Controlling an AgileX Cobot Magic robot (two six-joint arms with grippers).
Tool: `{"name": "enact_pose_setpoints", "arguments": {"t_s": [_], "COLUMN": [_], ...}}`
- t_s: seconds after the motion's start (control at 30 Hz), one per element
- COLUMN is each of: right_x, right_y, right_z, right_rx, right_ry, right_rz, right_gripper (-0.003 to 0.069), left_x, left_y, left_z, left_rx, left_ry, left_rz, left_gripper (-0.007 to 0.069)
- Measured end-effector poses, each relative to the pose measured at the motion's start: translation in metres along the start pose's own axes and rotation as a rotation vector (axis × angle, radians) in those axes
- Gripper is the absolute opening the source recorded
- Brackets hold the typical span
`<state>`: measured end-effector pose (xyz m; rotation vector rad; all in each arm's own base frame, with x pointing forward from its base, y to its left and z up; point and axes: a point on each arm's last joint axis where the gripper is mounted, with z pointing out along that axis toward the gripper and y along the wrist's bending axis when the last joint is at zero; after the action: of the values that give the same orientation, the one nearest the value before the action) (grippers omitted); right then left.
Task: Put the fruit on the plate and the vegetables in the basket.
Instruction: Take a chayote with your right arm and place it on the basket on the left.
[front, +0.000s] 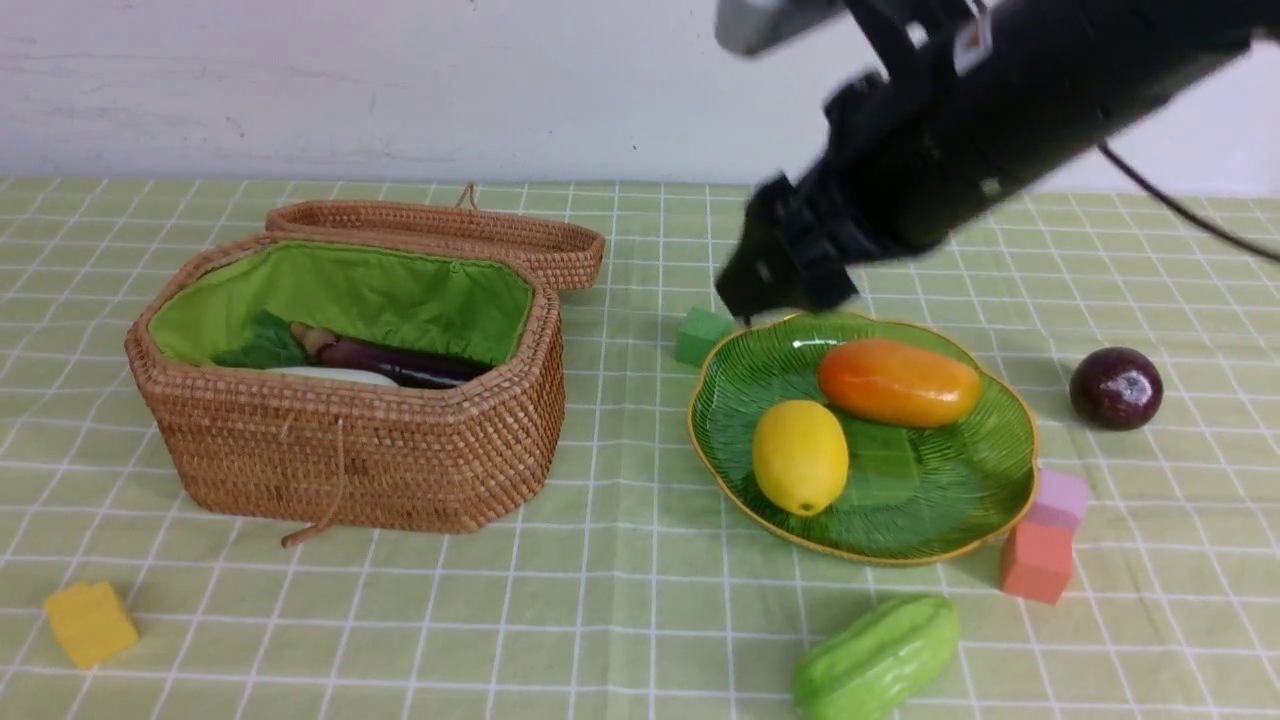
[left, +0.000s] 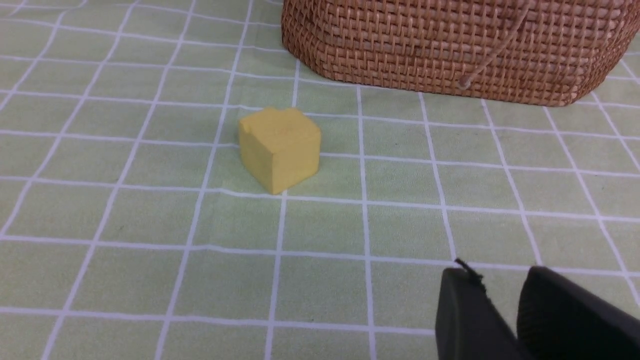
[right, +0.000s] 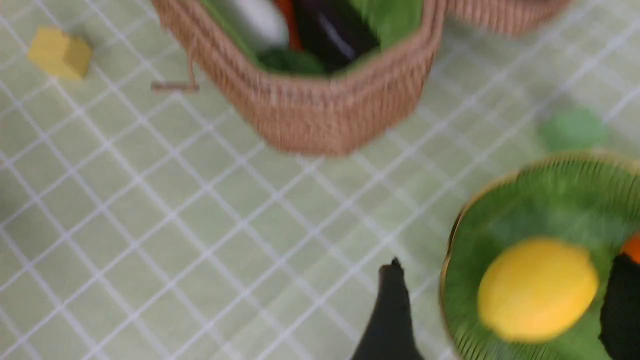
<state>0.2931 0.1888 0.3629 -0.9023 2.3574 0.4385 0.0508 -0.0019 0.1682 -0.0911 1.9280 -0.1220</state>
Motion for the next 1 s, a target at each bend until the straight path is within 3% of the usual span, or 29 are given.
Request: {"name": "enact_pose_setpoints", "arguments": {"t_s": [0.07, 0.17, 0.3, 0.37, 0.7, 1.0], "right_x": [0.018, 0.052, 0.094, 0.109, 0.119, 0.123], "right_y": [0.000, -0.002, -0.009, -0.012, -0.016, -0.008], "right_z": [0.007, 0.023, 0.041, 0.051, 0.086, 0.115], "right_rx": [-0.004, -0.021, -0.109, -0.141, -0.079, -0.110], "right_ry": [0.075, 0.244, 0.437, 0.474, 0.431, 0.437], "right_rz": [0.004, -0.184, -0.756, -0.923, -1.130, -1.166], "right_gripper": [0.0522, 0.0522, 0.0522, 0.0522, 0.0522, 0.0529], "left_x": [0.000, 0.000, 0.000, 0.000, 0.000, 0.000], "left_y": [0.000, 0.000, 0.000, 0.000, 0.000, 0.000], "left_z": [0.000, 0.000, 0.000, 0.000, 0.000, 0.000], "left_rx": [0.000, 0.000, 0.000, 0.000, 0.000, 0.000], "left_ry": [0.000, 0.000, 0.000, 0.000, 0.000, 0.000], "left_rz": [0.000, 0.000, 0.000, 0.000, 0.000, 0.000], "left_gripper": [0.0165, 0.0167, 0.0174, 0.0176, 0.0185, 0.0193]}}
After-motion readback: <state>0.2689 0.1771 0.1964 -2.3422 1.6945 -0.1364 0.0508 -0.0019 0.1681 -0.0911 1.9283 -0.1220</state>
